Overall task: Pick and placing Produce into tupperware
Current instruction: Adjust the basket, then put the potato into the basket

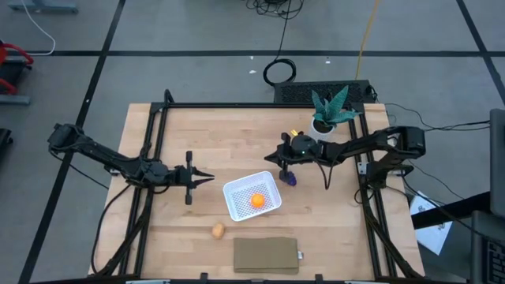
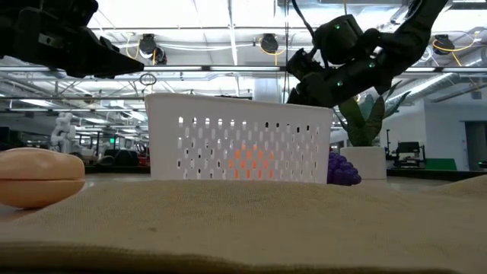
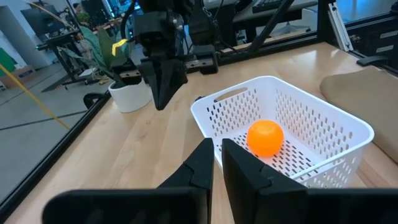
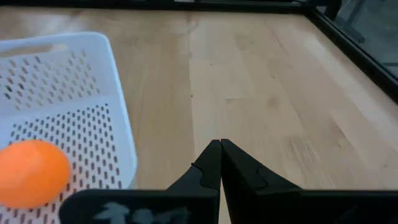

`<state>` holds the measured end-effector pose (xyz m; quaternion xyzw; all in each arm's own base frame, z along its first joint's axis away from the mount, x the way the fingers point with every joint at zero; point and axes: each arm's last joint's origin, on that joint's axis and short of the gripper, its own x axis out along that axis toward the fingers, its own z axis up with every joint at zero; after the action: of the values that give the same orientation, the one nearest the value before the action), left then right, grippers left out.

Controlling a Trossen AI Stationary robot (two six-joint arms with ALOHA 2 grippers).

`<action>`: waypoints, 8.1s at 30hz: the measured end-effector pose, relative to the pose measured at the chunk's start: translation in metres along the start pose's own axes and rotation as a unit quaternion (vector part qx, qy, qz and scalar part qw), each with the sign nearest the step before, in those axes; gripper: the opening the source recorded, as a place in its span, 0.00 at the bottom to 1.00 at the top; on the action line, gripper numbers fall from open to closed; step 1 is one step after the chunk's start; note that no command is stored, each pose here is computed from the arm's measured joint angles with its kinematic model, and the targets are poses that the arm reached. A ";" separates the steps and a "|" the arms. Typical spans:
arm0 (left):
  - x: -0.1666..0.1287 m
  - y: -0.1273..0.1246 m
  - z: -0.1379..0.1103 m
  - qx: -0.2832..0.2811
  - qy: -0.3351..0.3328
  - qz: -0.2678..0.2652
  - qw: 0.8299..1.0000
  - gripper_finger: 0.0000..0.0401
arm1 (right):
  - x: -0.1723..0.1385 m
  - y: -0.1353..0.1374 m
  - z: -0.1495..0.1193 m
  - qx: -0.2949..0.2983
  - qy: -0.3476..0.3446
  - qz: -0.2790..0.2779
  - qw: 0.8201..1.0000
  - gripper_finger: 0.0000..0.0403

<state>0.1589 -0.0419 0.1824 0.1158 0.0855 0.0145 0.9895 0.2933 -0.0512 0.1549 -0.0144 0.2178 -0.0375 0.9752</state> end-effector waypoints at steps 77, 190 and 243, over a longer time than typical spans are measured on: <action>0.000 0.000 -0.001 -0.009 0.004 -0.001 1.000 0.09 | 0.014 0.076 -0.021 -0.018 0.043 0.142 0.989 0.00; -0.004 -0.103 -0.018 -0.072 0.199 -0.185 0.960 0.09 | -0.180 0.052 -0.046 -0.009 -0.293 -0.021 0.956 0.00; 0.019 -0.121 -0.042 -0.082 0.210 -0.191 0.955 0.99 | -0.180 0.052 -0.047 -0.001 -0.287 -0.017 0.958 0.00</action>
<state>0.1715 -0.1496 0.1110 0.0099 0.3108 -0.1439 0.9395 0.1148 0.0141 0.1862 -0.0288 -0.0715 -0.0486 0.9958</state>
